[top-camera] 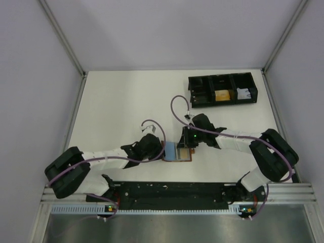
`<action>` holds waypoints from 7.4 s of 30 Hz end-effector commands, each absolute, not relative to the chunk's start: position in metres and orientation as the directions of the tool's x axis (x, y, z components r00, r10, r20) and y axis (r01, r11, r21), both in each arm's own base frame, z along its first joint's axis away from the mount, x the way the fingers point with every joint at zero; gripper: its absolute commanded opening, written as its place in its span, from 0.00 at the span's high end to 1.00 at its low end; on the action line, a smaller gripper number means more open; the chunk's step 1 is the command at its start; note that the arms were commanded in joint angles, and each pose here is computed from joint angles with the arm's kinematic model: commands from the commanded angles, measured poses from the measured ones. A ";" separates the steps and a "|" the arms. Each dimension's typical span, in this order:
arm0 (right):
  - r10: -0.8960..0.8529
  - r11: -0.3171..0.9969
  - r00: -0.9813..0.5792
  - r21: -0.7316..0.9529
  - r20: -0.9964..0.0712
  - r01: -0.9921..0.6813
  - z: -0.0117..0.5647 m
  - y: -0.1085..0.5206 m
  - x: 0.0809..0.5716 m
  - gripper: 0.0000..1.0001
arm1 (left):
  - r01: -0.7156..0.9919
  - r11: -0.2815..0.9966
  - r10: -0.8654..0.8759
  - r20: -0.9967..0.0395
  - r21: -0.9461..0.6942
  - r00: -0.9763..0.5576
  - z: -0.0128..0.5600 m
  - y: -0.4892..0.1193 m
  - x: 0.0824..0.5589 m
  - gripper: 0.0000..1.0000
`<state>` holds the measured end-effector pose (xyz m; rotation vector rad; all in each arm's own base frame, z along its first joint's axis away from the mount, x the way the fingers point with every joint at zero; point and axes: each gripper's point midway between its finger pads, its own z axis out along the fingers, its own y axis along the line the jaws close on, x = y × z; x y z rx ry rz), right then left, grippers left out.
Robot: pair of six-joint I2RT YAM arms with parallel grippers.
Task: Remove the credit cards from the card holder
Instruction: Remove the credit card from the card holder.
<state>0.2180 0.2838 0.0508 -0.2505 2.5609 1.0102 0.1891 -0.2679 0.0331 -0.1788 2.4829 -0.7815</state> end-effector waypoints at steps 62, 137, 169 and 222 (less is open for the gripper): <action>-0.040 0.847 -0.872 0.446 -0.488 -0.289 0.046 0.244 0.226 0.70 | 0.078 0.860 -0.174 -0.434 -0.505 -0.884 0.023 -0.282 0.192 1.00; -0.023 0.794 -0.894 0.535 -0.447 -0.288 0.056 0.263 0.221 0.71 | 0.077 0.858 -0.170 -0.422 -0.508 -0.890 0.020 -0.283 0.190 1.00; -0.036 0.581 -0.903 0.726 -0.428 -0.367 0.093 0.341 0.215 0.70 | 0.037 0.852 -0.249 -0.467 -0.522 -0.848 0.036 -0.265 0.193 1.00; 0.097 0.758 -0.921 0.628 -0.377 -0.177 0.029 0.281 0.225 0.69 | 0.004 0.864 -0.229 -0.399 -0.504 -0.888 0.005 -0.253 0.197 1.00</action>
